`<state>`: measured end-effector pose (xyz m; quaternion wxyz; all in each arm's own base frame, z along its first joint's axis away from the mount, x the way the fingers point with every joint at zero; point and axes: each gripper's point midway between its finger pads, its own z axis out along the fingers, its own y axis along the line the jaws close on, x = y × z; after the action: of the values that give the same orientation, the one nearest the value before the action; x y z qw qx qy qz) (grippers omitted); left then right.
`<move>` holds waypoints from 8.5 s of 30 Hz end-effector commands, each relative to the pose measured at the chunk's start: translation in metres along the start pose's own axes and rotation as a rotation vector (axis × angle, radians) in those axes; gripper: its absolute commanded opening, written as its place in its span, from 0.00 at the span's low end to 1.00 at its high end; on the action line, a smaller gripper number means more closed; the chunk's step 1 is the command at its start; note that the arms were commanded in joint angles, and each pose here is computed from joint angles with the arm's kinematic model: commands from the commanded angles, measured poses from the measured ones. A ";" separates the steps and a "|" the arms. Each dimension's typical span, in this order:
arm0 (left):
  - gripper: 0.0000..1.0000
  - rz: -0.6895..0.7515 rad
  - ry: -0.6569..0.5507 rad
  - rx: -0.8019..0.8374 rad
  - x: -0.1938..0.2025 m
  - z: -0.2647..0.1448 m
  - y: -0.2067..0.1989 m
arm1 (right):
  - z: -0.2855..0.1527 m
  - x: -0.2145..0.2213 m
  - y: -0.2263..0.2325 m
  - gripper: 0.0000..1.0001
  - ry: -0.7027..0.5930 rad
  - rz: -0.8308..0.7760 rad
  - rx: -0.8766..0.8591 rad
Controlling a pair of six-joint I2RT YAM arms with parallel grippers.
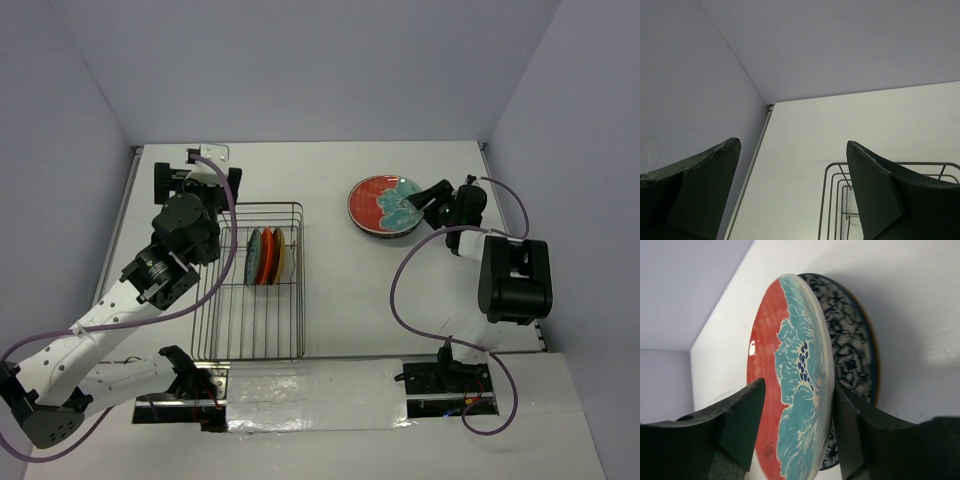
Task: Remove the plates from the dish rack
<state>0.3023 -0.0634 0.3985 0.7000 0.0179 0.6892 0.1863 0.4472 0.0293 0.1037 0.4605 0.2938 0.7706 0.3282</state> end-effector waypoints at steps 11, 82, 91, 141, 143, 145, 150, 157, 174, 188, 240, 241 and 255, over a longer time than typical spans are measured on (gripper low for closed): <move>1.00 -0.038 0.026 0.041 -0.003 0.005 -0.014 | 0.012 0.032 -0.018 0.71 0.211 -0.220 0.457; 1.00 -0.357 0.327 -0.057 0.156 -0.083 0.044 | -0.071 0.295 0.230 0.19 0.191 -0.930 0.421; 1.00 -0.351 0.331 -0.053 0.157 -0.083 0.042 | -0.075 0.275 0.252 0.06 0.117 -0.919 0.421; 1.00 -0.327 0.341 0.010 0.158 -0.081 0.028 | -0.130 0.175 0.016 0.68 0.333 -0.394 0.087; 0.99 -0.328 0.341 0.009 0.158 -0.081 0.028 | -0.134 0.148 0.007 0.70 0.237 -0.427 0.239; 1.00 -0.329 0.341 0.007 0.158 -0.081 0.029 | -0.156 0.121 0.004 0.74 0.132 -0.507 0.419; 1.00 -0.322 0.348 -0.002 0.159 -0.080 0.029 | -0.178 0.120 0.095 1.00 0.118 -0.626 0.316; 1.00 -0.345 0.343 -0.063 0.159 -0.083 0.042 | -0.157 0.200 0.191 0.97 0.157 -0.863 0.357; 1.00 -0.351 0.330 -0.031 0.156 -0.083 0.039 | -0.102 0.296 0.264 0.56 0.226 -0.949 0.247; 0.99 -0.344 0.335 -0.009 0.157 -0.082 0.033 | -0.069 0.314 0.258 0.51 0.236 -0.927 0.250; 1.00 -0.338 0.338 -0.013 0.158 -0.082 0.034 | -0.108 0.213 0.309 0.00 0.006 -0.903 0.318; 0.99 -0.337 0.339 -0.013 0.158 -0.082 0.033 | -0.113 0.204 0.312 0.00 -0.006 -0.896 0.313; 1.00 -0.334 0.340 -0.013 0.158 -0.082 0.033 | -0.168 0.119 0.319 0.00 -0.148 -0.881 0.340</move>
<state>0.2084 -0.0072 0.2442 0.5840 -0.1255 0.7988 0.0713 0.2982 0.3105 0.3115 0.5226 -0.0058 0.8515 -0.0427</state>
